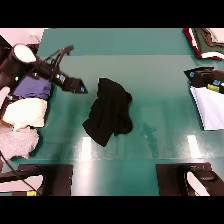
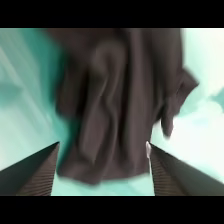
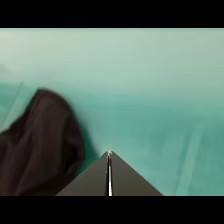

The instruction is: Fold the shirts.

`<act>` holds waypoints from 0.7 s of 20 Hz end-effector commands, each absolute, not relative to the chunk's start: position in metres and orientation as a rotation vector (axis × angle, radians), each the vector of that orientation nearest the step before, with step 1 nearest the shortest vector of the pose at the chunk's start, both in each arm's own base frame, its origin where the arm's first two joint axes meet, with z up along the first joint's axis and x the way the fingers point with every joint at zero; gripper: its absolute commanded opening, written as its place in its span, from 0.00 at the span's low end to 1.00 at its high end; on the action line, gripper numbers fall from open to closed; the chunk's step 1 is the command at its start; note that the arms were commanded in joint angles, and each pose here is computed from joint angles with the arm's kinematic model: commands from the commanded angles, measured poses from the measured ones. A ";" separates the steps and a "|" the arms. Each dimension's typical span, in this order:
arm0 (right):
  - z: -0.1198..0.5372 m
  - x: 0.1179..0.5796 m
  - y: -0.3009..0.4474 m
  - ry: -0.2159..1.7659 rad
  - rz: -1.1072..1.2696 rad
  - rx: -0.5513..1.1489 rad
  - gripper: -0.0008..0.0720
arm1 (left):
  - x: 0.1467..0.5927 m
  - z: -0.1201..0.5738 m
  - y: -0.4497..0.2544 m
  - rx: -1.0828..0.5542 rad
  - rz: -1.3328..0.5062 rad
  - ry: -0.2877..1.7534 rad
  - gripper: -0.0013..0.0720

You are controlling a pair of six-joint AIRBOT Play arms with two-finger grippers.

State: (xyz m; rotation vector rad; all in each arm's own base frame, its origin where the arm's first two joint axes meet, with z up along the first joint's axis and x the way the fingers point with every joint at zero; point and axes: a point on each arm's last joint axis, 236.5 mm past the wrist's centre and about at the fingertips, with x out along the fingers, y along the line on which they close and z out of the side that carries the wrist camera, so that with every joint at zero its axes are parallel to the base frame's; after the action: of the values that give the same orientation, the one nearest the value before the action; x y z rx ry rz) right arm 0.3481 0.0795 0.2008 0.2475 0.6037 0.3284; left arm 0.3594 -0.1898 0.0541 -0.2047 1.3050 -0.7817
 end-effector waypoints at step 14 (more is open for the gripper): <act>0.151 0.353 0.128 0.776 0.450 0.223 0.04 | 0.249 -0.079 -0.216 -0.372 -0.727 1.498 0.31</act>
State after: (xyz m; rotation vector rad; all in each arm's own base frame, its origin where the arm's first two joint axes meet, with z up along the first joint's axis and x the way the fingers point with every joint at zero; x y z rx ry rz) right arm 0.3531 0.1240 0.1527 0.2271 0.7690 0.4412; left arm 0.2520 -0.2080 -0.0769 -0.3645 1.5009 -0.7305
